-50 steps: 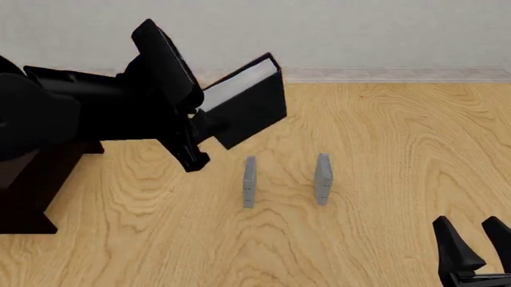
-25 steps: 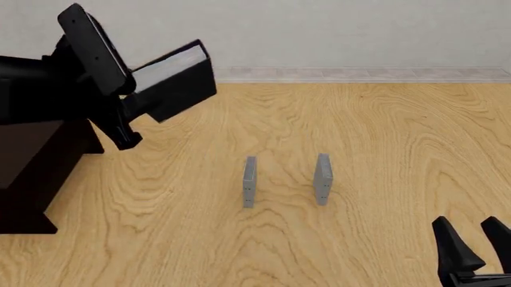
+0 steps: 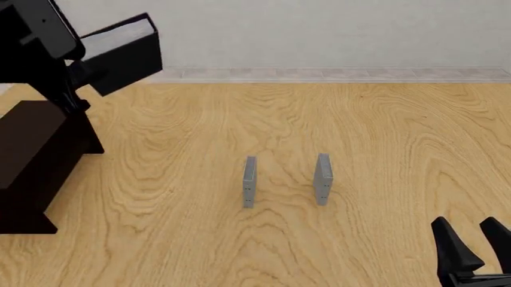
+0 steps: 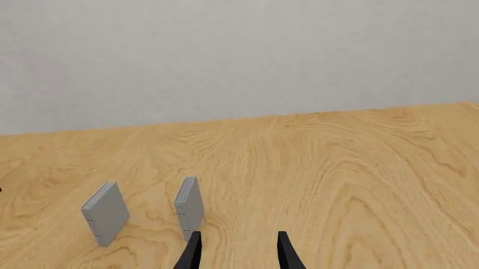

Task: Pick up the book in the middle and place it on the cabinet shelf.

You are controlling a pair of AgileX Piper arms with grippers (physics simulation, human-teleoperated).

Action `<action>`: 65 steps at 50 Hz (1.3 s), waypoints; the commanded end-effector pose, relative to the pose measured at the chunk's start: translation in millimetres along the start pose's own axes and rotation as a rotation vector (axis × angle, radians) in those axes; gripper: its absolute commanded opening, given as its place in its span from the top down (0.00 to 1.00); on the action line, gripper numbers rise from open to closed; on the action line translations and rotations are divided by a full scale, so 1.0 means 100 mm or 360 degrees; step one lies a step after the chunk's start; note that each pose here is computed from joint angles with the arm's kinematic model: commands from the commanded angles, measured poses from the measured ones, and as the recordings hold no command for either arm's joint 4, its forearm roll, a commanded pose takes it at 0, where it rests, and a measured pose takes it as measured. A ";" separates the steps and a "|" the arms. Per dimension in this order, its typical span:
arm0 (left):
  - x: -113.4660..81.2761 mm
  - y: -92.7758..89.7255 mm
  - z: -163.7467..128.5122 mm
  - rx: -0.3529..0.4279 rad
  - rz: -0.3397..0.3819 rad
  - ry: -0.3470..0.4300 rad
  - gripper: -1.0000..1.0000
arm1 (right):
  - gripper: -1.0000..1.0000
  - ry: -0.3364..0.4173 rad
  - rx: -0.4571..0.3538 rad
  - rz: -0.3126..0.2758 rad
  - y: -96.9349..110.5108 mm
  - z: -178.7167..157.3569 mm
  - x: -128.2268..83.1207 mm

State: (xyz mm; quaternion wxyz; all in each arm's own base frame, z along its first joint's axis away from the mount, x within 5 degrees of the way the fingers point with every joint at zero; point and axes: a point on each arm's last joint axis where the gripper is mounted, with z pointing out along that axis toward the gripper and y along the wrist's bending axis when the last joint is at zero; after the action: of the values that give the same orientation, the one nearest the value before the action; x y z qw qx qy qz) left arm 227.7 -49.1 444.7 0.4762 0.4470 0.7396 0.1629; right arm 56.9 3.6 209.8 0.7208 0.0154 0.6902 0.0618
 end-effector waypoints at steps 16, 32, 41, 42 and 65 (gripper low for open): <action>0.52 0.44 -0.03 -0.0308 0.0015 0.0276 1.00 | 0.00 0.0003 0.0003 0.0003 0.00 0.00 0.00; 0.86 0.55 0.00 -0.0419 -0.0073 0.0431 1.00 | 0.00 0.0009 0.0004 0.0003 0.00 0.00 0.01; 1.23 0.47 0.04 -0.0457 -0.0023 0.0575 1.00 | 0.00 0.0016 -0.0002 0.0003 0.00 0.00 0.01; 1.23 0.45 0.05 -0.0454 -0.0031 0.0576 1.00 | 0.00 0.0015 -0.0004 0.0004 0.00 0.00 0.01; 1.78 0.47 0.14 -0.0533 -0.0135 0.0775 1.00 | 0.00 0.0019 0.0002 0.0001 0.00 0.00 0.01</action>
State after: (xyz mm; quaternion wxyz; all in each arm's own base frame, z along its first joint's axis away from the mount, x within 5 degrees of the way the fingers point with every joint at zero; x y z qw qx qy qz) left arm 237.8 97.0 377.8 0.3696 0.2985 0.8128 0.3370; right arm 56.6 3.6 208.7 0.7172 0.0157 0.6939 0.0621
